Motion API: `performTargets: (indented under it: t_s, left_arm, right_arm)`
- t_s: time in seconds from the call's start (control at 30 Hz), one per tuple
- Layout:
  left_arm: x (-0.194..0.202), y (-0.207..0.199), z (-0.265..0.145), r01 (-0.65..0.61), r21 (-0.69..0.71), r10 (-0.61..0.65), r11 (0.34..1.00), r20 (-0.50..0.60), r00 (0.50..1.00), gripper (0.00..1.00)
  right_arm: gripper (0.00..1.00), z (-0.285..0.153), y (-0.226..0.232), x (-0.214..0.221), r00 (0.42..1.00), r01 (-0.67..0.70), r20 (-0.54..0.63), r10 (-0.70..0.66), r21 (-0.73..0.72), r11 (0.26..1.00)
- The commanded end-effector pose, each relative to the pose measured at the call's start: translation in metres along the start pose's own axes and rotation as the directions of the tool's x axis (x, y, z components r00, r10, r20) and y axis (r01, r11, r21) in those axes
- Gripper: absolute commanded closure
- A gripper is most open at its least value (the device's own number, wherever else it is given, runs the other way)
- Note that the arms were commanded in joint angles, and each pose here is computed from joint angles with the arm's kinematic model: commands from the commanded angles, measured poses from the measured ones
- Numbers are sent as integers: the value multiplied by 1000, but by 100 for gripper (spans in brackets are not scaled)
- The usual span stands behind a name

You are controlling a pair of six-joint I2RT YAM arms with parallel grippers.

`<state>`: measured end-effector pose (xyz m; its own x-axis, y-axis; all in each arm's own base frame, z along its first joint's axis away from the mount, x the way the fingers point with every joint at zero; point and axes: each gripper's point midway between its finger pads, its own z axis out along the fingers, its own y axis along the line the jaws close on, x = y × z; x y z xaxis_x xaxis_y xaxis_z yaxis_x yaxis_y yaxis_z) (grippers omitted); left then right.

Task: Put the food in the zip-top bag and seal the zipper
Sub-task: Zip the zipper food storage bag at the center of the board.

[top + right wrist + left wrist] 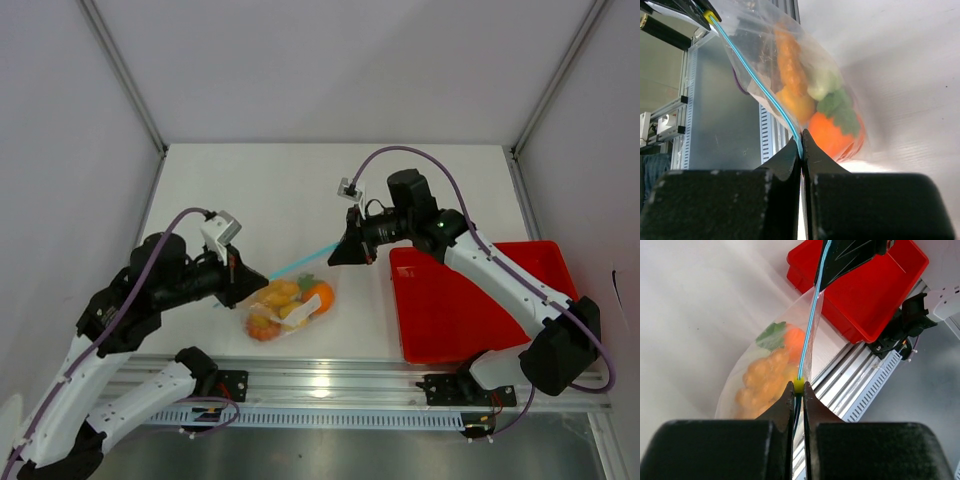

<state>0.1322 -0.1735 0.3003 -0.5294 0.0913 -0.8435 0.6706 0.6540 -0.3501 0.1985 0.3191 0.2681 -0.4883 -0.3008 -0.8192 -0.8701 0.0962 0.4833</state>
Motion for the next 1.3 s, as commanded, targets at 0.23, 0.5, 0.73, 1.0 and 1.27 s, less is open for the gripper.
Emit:
performTargets:
  t_s: [0.23,0.5,0.73,1.0,1.27]
  left_arm:
    - [17,12,-22,63,-100,-64,993,-3,998,96]
    - [11,-1,-13,9,-6,-9,1000,-1,1000,99]
    - [11,-13,13,-16,113,22,993,-57,998,99]
    - [10,-26,13,-32,194,47,980,-75,996,99]
    - [9,-31,10,-36,219,54,975,-75,996,99]
  right_arm:
    - [100,0,-5,-9,999,24,25,-25,21,999]
    - [76,13,9,7,998,-9,-70,2,-105,994]
    - [23,41,7,23,979,75,-191,-72,9,997]
    - [9,28,-4,-13,969,209,-168,-182,162,964]
    - [1,-2,15,-54,952,299,-156,-264,287,910]
